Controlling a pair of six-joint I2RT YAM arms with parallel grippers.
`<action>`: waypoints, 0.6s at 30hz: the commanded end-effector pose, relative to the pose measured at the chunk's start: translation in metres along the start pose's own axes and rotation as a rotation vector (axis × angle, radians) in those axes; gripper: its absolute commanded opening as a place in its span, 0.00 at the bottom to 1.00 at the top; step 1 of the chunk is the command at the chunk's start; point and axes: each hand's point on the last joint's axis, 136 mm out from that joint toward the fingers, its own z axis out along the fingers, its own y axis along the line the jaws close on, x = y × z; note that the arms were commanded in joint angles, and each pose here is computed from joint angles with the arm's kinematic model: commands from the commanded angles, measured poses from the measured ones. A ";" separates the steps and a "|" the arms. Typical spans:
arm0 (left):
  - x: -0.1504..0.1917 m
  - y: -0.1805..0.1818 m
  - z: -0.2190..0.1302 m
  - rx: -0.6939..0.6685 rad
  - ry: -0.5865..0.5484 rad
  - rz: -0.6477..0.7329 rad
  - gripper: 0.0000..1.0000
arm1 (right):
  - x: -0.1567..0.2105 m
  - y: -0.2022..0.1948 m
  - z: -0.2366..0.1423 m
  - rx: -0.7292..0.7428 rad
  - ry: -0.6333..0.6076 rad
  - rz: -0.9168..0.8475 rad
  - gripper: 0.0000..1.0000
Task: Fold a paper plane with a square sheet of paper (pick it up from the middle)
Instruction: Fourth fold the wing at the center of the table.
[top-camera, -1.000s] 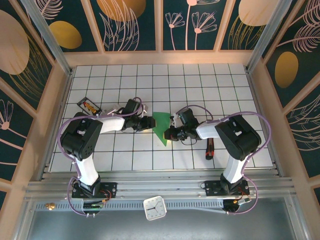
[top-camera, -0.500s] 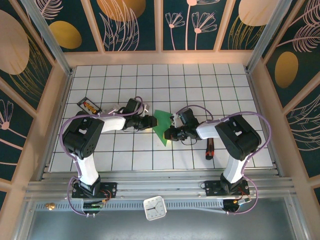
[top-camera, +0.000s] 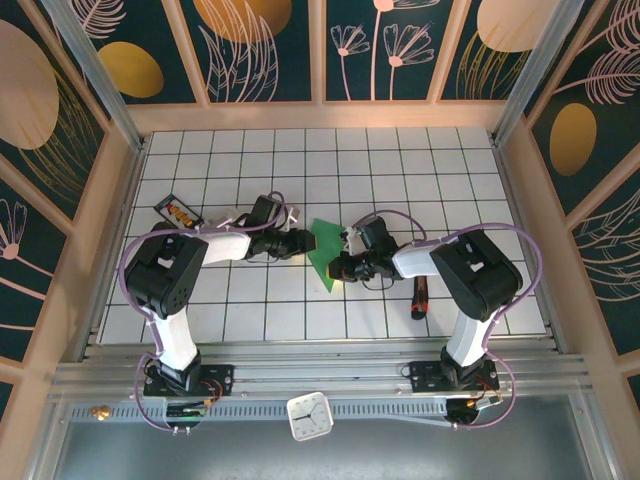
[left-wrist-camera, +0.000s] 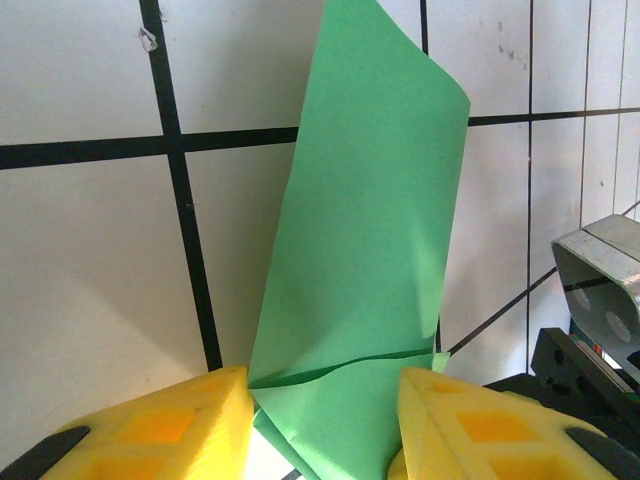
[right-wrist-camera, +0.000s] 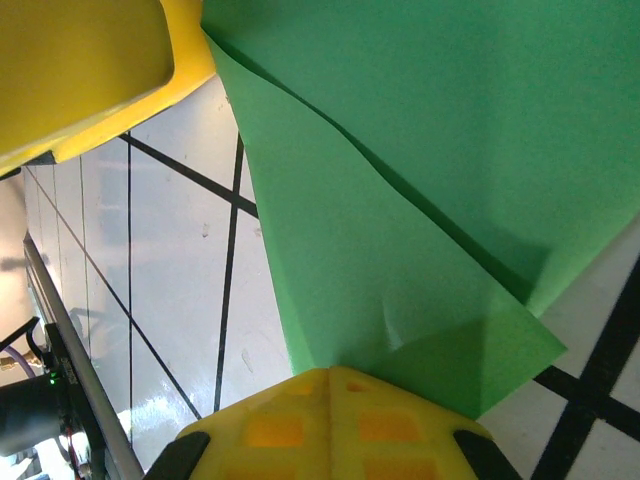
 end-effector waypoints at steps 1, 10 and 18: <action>-0.007 -0.007 -0.004 0.019 -0.006 0.018 0.43 | 0.016 -0.024 0.002 0.069 0.036 0.027 0.00; -0.017 -0.008 0.000 0.007 -0.011 0.052 0.42 | 0.016 -0.024 0.001 0.072 0.039 0.025 0.00; -0.013 -0.008 0.005 0.018 0.028 0.051 0.41 | 0.016 -0.025 0.001 0.072 0.039 0.026 0.00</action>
